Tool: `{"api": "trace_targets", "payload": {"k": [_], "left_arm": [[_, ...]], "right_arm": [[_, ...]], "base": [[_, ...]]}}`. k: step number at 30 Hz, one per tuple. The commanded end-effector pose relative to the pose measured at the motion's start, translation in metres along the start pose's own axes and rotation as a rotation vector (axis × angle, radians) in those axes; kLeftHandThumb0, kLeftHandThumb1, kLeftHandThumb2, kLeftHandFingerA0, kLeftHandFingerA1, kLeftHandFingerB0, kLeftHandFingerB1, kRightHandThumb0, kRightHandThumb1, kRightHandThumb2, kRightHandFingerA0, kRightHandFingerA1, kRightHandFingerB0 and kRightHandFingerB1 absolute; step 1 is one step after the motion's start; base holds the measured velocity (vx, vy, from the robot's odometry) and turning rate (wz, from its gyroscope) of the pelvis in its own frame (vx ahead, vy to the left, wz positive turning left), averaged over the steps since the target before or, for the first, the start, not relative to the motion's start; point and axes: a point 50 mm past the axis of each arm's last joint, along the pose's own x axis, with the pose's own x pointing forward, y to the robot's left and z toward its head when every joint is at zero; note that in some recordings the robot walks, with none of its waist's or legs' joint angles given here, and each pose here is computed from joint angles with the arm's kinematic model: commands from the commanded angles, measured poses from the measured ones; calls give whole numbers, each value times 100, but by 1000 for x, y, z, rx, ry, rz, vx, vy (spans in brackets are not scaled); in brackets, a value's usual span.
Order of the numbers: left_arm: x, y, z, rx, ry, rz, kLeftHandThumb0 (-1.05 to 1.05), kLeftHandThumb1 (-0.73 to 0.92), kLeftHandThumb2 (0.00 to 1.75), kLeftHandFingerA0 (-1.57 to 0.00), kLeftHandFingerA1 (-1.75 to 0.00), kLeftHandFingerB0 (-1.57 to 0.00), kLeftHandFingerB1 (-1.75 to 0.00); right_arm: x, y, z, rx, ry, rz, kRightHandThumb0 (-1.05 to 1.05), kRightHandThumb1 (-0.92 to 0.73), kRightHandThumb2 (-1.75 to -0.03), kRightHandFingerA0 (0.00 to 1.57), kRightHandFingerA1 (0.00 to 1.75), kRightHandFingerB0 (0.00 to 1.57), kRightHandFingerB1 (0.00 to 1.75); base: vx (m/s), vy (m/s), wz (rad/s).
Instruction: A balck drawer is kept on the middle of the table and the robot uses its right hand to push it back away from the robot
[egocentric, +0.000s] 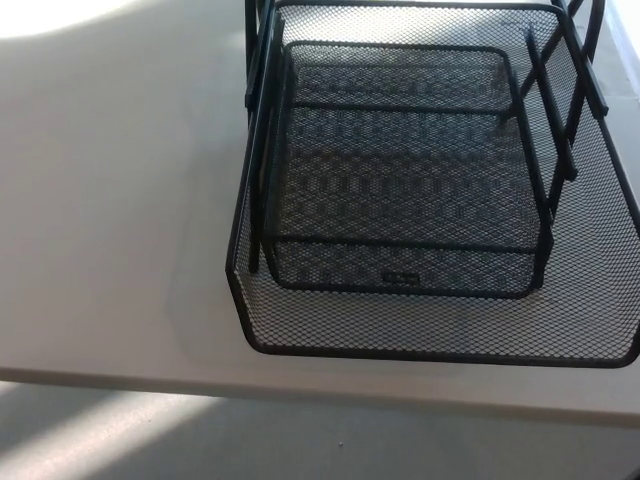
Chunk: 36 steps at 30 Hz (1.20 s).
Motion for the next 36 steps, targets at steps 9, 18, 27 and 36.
{"api": "trace_targets", "payload": {"k": [9, 18, 27, 36], "left_arm": [[-5, 6, -5, 71, -10, -71, -64, 61, 86, -28, -46, -17, -40], [-5, 7, -5, 82, -12, -66, -64, 62, 86, -24, -43, -16, -40], [-5, 8, -5, 71, -12, -71, -62, 61, 85, -25, -44, -17, -39], [-3, 8, -2, 91, -4, -65, -65, 61, 86, -28, -45, -18, -40]], "right_arm": [[-6, -12, -10, -80, -43, -96, -55, -75, -63, 53, 40, 43, 35], [-23, -23, -5, -87, -170, -148, -56, -76, -63, 51, 39, 40, 34], [-115, -20, 37, -144, -652, -155, -65, -69, -69, 50, 40, 39, 36], [-181, -9, 75, -130, -998, 13, -57, -71, -62, 47, 37, 40, 34]], "base": [[0, 0, 0], [0, 0, 0], [0, 0, 0], [0, 0, 0]]}}
